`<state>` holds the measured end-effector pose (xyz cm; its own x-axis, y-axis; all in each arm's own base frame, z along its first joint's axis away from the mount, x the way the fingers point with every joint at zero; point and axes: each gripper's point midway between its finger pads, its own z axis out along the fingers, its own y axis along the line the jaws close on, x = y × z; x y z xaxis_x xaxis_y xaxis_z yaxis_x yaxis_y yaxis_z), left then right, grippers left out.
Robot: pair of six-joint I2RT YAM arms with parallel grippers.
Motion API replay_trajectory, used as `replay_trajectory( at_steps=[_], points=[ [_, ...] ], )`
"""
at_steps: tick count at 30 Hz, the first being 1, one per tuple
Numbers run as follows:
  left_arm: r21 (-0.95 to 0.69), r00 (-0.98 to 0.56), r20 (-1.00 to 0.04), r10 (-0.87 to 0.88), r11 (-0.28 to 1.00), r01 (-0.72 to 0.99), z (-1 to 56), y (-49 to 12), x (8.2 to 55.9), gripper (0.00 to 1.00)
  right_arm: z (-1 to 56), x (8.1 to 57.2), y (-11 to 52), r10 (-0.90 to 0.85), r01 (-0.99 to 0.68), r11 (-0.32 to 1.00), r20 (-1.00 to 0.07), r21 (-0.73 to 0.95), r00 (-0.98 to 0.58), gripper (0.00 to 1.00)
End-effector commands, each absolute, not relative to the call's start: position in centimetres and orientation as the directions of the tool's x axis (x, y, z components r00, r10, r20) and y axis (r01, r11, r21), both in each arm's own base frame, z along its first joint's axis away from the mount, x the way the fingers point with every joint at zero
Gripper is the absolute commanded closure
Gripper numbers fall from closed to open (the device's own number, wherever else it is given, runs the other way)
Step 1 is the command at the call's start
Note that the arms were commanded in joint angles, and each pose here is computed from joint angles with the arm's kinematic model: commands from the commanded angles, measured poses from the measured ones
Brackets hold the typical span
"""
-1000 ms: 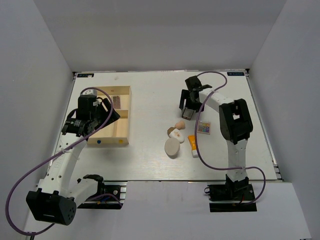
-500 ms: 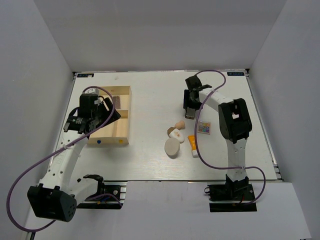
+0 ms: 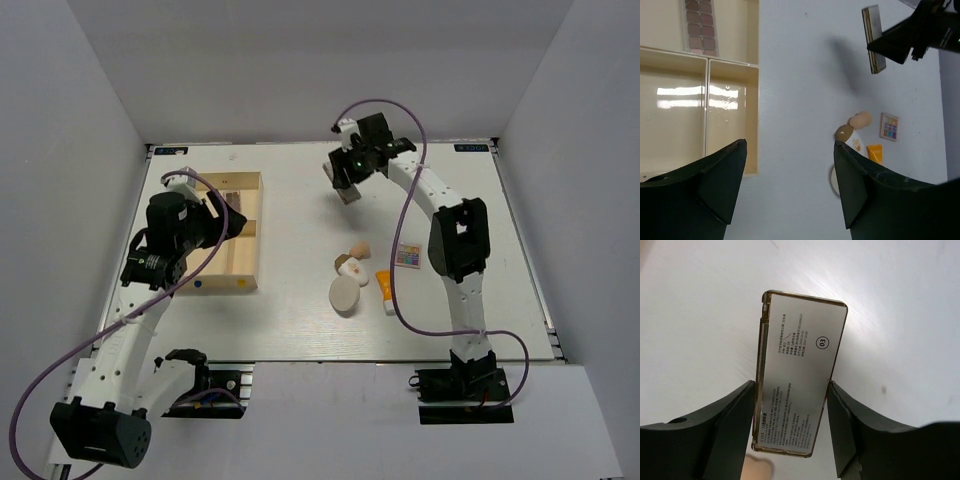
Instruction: Organize the makeup
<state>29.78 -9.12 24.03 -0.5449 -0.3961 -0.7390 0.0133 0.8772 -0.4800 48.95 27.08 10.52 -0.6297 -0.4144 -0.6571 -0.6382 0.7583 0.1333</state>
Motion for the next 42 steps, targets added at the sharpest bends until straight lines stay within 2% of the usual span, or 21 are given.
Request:
replay_trajectory(
  at_steps=[1,4,5,6,8,11,16,19,25,29,32,33,34,35,37,38,42],
  points=[
    [-0.488,-0.458,-0.8,-0.389,0.865,0.118,27.2,-9.7,29.5,0.2,17.7,47.3,34.5,-0.476,-0.874,0.478,-0.812,0.082,-0.336,1.0],
    [-0.491,-0.422,-0.815,-0.396,0.86,0.142,28.4,-9.7,28.9,0.2,20.6,44.7,39.4,-0.458,-0.959,0.285,-0.878,0.002,-0.138,1.0],
    [-0.495,-0.416,-0.817,-0.399,0.856,0.152,28.5,-9.8,28.6,0.2,20.8,43.5,41.2,-0.441,-0.969,0.246,-0.89,0.003,-0.115,1.0],
    [-0.497,-0.398,-0.824,-0.404,0.852,0.165,29.1,-9.8,28.2,0.2,22.1,44.1,42.4,-0.393,-0.969,0.243,-0.917,-0.038,-0.062,1.0],
    [-0.508,-0.382,-0.825,-0.417,0.843,0.176,29.2,-9.8,27.8,0.2,22.7,43.0,44.9,-0.337,-0.975,0.22,-0.94,-0.018,-0.059,1.0],
    [-0.516,-0.351,-0.831,-0.432,0.834,0.194,30.0,-9.8,27.0,0.2,24.2,43.7,48.3,-0.233,-0.965,0.26,-0.972,-0.029,-0.034,1.0],
    [-0.505,-0.336,-0.84,-0.426,0.84,0.199,30.7,-9.5,25.9,0.19,27.6,44.5,53.0,-0.073,-0.941,0.313,-0.991,-0.125,0.107,1.0],
    [-0.502,-0.327,-0.844,-0.425,0.841,0.201,31.0,-9.3,25.3,0.19,28.6,44.6,55.0,0.04,-0.909,0.397,-0.987,-0.129,0.158,1.0],
    [-0.5,-0.342,-0.843,-0.416,0.841,0.208,31.1,-9.4,24.7,0.19,27.1,47.0,57.7,0.077,-0.832,0.527,-0.965,-0.173,0.249,1.0],
    [-0.492,-0.354,-0.843,-0.404,0.845,0.207,31.2,-9.3,24.2,0.19,25.6,46.0,59.1,0.09,-0.825,0.518,-0.944,-0.227,0.316,1.0],
    [-0.485,-0.359,-0.845,-0.398,0.851,0.2,31.3,-9.2,23.8,0.19,23.2,45.7,59.3,0.066,-0.822,0.527,-0.954,-0.215,0.292,0.99],
    [-0.484,-0.36,-0.845,-0.396,0.852,0.197,31.2,-9.1,23.6,0.19,22.8,45.8,59.2,0.059,-0.819,0.534,-0.957,-0.211,0.286,0.89],
    [-0.485,-0.361,-0.843,-0.397,0.852,0.195,31.1,-9.1,23.6,0.19,22.4,46.0,59.1,0.05,-0.813,0.541,-0.958,-0.213,0.284,0.83],
    [-0.483,-0.357,-0.846,-0.397,0.853,0.196,31.1,-9.0,23.4,0.19,22.3,46.0,59.0,0.045,-0.811,0.545,-0.958,-0.213,0.282,0.68],
    [-0.489,-0.363,-0.842,-0.399,0.85,0.198,30.8,-9.1,23.5,0.19,21.9,46.1,58.7,0.028,-0.81,0.544,-0.96,-0.221,0.28,0.51],
    [-0.489,-0.367,-0.841,-0.399,0.849,0.199,30.6,-9.2,23.5,0.19,21.7,45.9,58.7,0.024,-0.812,0.539,-0.96,-0.222,0.279,0.39],
    [-0.503,-0.374,-0.833,-0.407,0.839,0.208,30.4,-9.5,23.7,0.19,21.5,45.5,58.2,0.004,-0.822,0.516,-0.96,-0.239,0.281,0.24]
  ],
)
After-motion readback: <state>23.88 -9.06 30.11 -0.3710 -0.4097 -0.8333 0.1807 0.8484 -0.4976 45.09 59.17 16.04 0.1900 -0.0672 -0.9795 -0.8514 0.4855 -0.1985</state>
